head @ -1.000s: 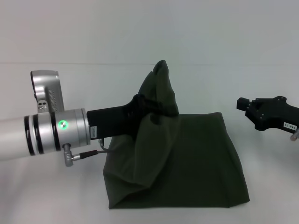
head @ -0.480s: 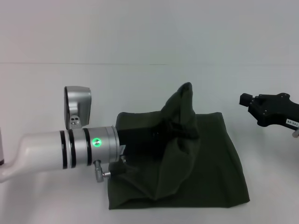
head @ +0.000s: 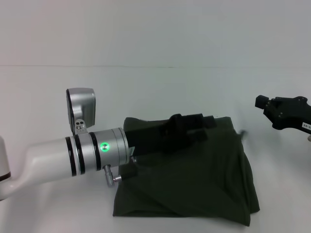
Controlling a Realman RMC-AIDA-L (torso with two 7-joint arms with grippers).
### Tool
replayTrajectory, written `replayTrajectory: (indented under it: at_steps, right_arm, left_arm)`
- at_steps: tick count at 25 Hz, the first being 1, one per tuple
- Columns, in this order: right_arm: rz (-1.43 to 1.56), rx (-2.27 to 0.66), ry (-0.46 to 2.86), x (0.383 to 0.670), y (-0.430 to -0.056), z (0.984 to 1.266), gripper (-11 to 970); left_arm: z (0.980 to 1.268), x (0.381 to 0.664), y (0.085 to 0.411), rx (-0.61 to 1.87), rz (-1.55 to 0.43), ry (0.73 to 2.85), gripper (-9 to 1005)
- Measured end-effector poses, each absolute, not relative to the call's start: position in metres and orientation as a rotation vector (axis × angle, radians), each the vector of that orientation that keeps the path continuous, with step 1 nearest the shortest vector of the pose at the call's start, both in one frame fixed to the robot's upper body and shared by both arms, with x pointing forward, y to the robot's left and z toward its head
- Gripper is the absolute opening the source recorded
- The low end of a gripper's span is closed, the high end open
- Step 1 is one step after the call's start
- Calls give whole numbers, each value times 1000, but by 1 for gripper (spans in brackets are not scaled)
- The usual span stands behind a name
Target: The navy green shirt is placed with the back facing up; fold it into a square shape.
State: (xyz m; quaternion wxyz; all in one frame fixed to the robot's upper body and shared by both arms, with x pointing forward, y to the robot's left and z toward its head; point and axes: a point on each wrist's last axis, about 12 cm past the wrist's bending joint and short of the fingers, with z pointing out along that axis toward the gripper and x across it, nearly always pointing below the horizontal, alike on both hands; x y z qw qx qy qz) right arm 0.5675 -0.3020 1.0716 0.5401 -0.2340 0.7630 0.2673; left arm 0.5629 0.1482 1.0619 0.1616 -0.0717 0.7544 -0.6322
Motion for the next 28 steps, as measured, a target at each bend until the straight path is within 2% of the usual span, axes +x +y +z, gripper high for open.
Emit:
replayTrajectory:
  at_steps: [5, 11, 17, 23, 28]
  right_arm:
    - [646, -515, 1810, 565, -307, 1072, 29]
    - [776, -490, 1825, 560, -305, 1077, 32]
    - [970, -346, 1970, 559, -311, 1080, 36]
    - [1139, -65, 2150, 560, -317, 1080, 281]
    - [1192, 116, 2275, 557, -326, 1075, 462]
  left_arm:
    - [1069, 564, 162, -94, -1775, 2088, 540]
    - [1081, 557, 205, 110, -1693, 1989, 809]
    - [1089, 536, 252, 421, -1562, 1906, 879]
    - [1084, 517, 285, 711, -1241, 1825, 937]
    - [1078, 508, 291, 809, -1156, 1795, 932]
